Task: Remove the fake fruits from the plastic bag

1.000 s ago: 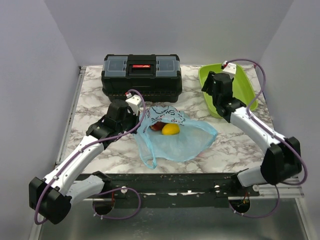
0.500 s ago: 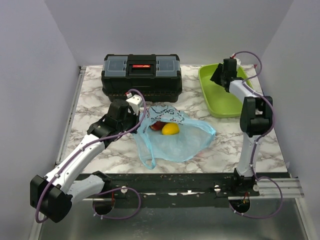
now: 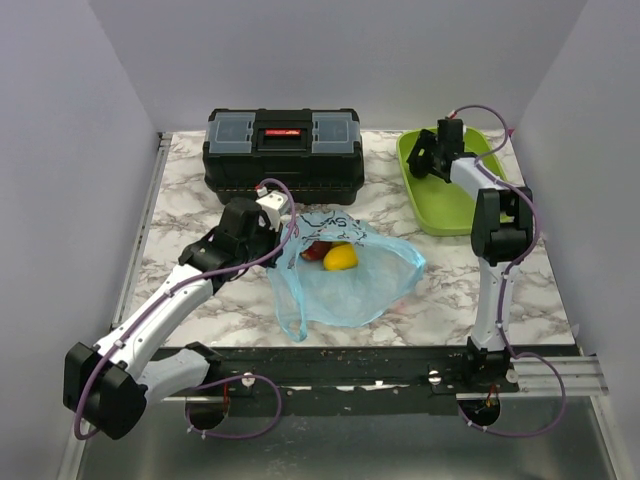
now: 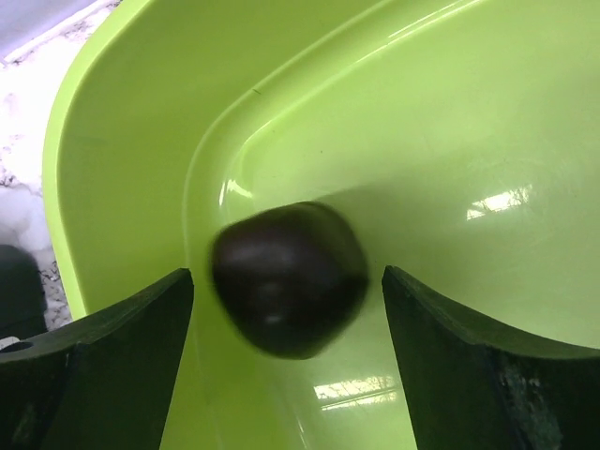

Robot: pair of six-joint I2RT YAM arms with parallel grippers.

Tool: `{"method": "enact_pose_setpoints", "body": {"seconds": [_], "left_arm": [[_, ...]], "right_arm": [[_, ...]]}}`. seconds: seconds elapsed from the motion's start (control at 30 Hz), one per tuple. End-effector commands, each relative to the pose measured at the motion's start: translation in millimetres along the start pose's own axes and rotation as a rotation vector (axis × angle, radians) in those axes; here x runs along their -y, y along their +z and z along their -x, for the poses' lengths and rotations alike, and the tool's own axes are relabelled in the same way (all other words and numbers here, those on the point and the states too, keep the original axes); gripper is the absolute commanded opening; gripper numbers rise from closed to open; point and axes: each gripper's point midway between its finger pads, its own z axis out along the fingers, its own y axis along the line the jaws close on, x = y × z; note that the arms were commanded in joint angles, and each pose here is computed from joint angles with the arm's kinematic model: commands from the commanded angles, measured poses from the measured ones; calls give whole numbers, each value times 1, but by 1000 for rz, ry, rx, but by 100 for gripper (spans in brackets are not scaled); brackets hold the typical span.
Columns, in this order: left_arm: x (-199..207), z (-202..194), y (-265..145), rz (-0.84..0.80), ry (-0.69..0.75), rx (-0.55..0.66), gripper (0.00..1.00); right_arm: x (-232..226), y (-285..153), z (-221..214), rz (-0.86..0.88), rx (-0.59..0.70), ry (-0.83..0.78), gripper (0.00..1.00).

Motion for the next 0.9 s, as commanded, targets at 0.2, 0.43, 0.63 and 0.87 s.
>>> {"method": "enact_pose_setpoints", "body": {"seconds": [0.2,0.43,0.63,0.87], "left_arm": [[7,6,1,-45,-1,10,0],[10,5,2,-65,-6,2,0],[11,5,3,-72,-10,-3,0],[14,3,6,-88,-17,-17,0]], "right_arm": [[-11,-26,18,39,18,-39,92],[-15,-98,19,97,76,-27,92],[0,-167,-21,137,88,-11,92],[-5,-237,-50,245,68,-14,90]]}}
